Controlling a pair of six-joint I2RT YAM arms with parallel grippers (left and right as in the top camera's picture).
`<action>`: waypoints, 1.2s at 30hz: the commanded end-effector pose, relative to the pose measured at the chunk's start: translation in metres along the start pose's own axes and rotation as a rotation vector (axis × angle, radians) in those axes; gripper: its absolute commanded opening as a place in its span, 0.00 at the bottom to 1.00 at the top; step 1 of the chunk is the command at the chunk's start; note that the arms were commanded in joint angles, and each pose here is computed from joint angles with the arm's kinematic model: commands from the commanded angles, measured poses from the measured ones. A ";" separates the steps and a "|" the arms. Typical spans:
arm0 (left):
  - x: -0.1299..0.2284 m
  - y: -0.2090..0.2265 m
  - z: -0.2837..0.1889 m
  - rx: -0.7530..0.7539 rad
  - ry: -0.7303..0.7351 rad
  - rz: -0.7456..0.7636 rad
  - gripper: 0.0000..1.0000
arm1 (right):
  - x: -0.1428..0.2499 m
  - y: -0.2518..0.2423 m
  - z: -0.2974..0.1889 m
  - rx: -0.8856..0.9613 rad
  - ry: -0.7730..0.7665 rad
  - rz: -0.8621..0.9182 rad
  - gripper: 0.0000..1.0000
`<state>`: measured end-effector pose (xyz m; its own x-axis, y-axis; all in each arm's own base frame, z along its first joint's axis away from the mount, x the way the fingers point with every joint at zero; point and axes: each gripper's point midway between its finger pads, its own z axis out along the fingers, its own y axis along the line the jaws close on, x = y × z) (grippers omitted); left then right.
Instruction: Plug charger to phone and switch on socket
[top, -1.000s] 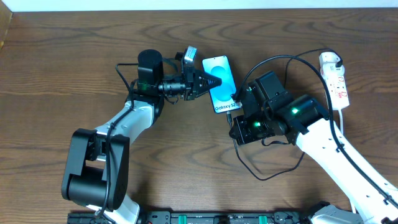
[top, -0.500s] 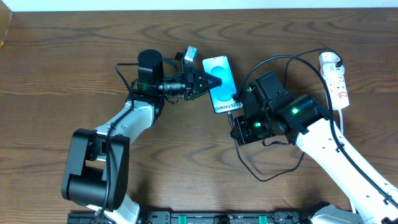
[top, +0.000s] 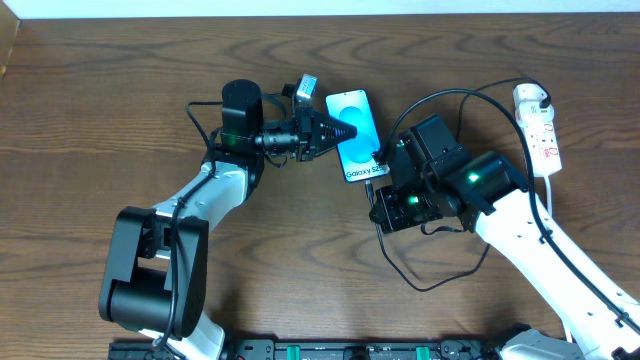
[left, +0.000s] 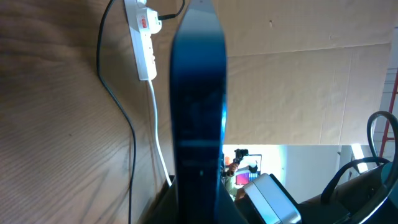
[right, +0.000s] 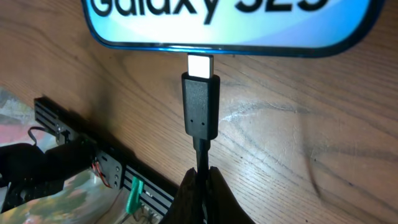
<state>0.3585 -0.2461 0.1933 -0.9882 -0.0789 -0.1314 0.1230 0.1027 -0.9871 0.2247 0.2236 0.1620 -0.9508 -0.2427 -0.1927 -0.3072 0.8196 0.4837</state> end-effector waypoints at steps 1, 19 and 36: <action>-0.002 -0.012 0.000 0.020 0.016 0.060 0.07 | 0.000 0.002 0.002 -0.019 0.010 -0.005 0.01; 0.002 -0.013 -0.001 0.029 0.034 0.085 0.07 | -0.009 -0.001 0.002 0.005 -0.029 -0.017 0.01; -0.001 -0.012 0.000 0.021 0.019 0.050 0.07 | 0.008 0.003 0.007 -0.036 0.063 0.017 0.01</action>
<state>0.3562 -0.2462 0.1941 -0.9845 -0.0628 -0.1636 0.1570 0.0991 -0.9826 0.2201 0.2260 0.1588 -0.9551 -0.2500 -0.1590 -0.2963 0.8125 0.5021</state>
